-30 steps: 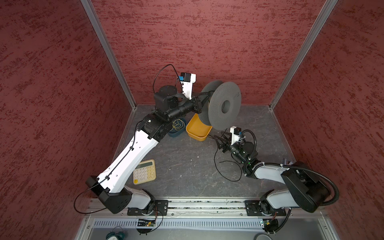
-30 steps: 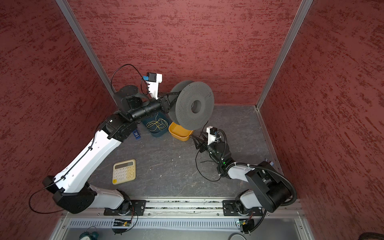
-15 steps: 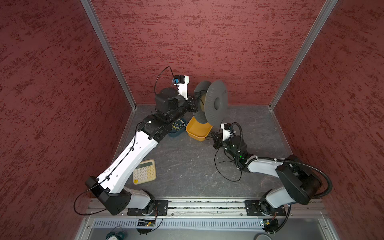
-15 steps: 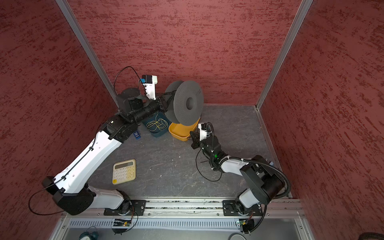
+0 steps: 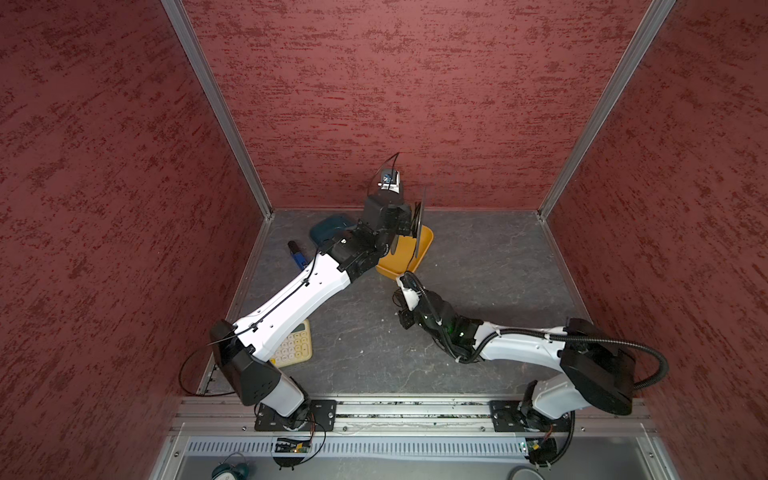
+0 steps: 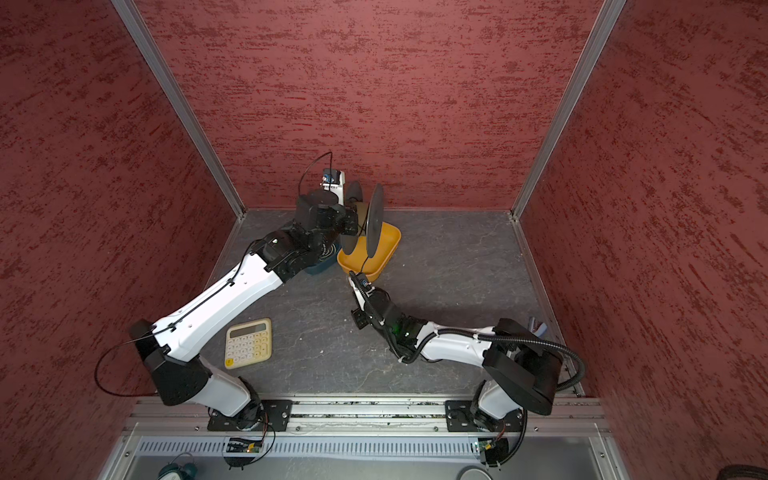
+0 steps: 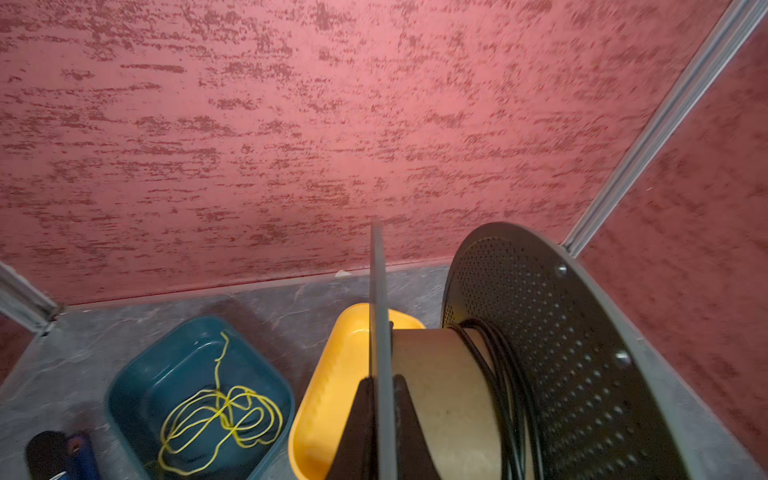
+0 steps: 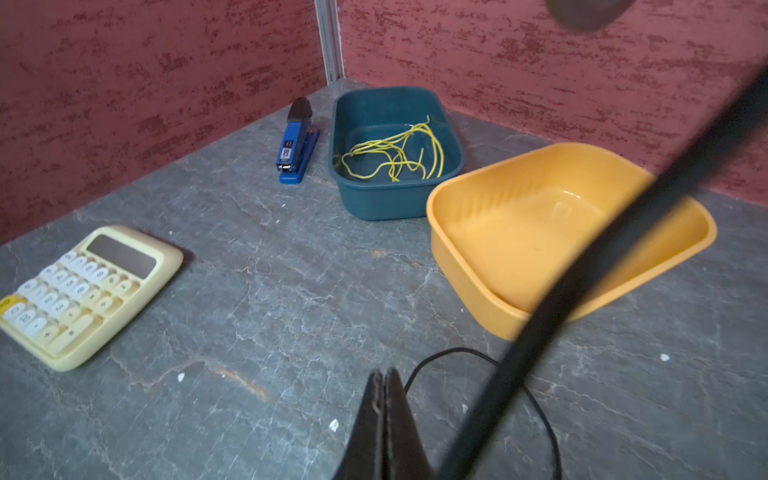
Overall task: Wrap the cables
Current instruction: 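Wrap the cable over the spool with the right gripper while left lowers spool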
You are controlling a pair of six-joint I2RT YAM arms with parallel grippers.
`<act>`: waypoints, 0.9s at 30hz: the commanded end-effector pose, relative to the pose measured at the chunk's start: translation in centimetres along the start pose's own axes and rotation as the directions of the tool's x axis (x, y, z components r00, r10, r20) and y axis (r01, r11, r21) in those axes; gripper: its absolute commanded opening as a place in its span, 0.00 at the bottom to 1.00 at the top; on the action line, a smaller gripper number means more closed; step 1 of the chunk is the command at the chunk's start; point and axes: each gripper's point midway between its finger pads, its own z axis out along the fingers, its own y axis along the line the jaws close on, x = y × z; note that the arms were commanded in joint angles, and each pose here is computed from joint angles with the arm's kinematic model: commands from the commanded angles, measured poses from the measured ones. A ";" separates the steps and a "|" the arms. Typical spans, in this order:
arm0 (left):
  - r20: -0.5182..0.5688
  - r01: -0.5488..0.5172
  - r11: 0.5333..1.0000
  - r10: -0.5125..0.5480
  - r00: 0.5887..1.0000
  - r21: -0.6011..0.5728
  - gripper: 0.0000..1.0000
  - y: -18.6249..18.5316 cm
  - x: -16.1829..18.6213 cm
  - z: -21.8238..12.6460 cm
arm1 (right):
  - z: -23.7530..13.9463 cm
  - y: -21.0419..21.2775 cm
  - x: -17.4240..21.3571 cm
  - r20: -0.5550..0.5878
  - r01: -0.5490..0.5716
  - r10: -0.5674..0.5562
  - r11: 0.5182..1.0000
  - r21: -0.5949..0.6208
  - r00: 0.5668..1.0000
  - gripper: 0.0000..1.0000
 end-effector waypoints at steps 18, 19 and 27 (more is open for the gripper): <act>-0.174 -0.200 0.977 0.185 0.967 -0.073 0.00 1.5 6.2 -1.3 | -9.3 -10.5 -13.7 0.210 -0.038 -0.069 0.885 0.463 0.975 0.00; -0.180 -0.194 0.979 0.181 0.967 -0.059 0.00 1.3 6.3 -1.3 | -9.2 -10.6 -14.1 0.210 -0.032 -0.077 0.882 0.469 0.975 0.01; -0.210 -0.167 0.985 0.174 0.962 0.051 0.00 -0.7 7.0 -1.4 | -8.4 -11.9 -16.5 0.233 -0.046 -0.078 0.872 0.487 0.969 0.11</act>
